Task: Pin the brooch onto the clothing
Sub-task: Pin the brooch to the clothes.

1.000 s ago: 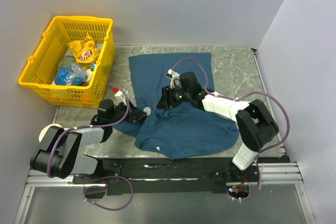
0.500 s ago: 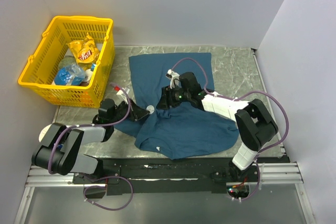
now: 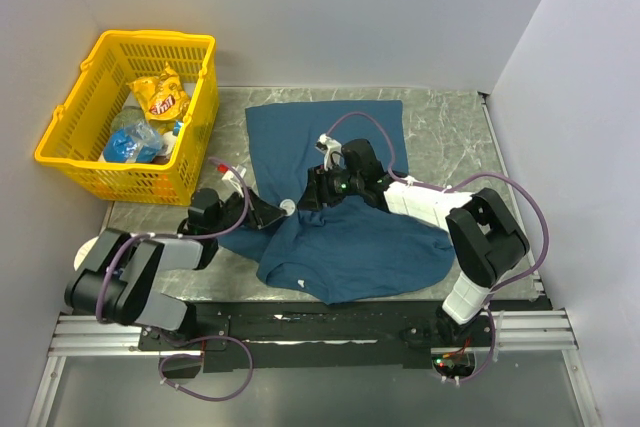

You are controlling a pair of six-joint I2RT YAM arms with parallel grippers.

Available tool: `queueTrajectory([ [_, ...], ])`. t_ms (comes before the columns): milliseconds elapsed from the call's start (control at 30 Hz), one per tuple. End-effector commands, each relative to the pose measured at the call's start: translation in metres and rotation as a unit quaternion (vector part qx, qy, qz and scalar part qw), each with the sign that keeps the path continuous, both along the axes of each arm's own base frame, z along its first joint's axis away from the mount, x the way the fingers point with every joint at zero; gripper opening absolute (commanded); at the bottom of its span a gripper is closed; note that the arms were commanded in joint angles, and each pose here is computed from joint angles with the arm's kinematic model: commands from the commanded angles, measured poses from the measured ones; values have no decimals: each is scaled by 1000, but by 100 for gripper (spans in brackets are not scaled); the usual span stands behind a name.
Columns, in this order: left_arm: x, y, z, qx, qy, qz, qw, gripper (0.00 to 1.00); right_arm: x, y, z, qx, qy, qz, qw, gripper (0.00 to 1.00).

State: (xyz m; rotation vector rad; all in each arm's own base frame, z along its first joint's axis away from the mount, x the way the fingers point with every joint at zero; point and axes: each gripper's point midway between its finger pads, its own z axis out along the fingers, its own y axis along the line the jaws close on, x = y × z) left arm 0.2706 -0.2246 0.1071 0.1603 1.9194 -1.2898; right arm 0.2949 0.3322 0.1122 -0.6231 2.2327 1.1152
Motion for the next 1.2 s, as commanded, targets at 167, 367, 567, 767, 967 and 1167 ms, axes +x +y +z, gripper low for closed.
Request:
queueTrajectory([
  [167,10,17,0,72,-42,41,996,1,4,2,12,18,-25,5,1000,65],
  [367,8,17,-12,78,-32,36,996,1,6,1,11,17,-24,3,1000,65],
  [567,6,10,-8,60,-38,16,997,1,6,1,10,16,-21,4,1000,66],
  [767,0,3,5,25,-47,-4,999,1,5,0,4,17,-20,11,1000,67],
  [967,-6,-5,12,-14,-44,-28,999,1,5,-12,4,9,-42,16,999,77],
  [1167,-8,-8,11,-26,-38,-35,998,1,3,-25,6,11,-55,18,998,85],
])
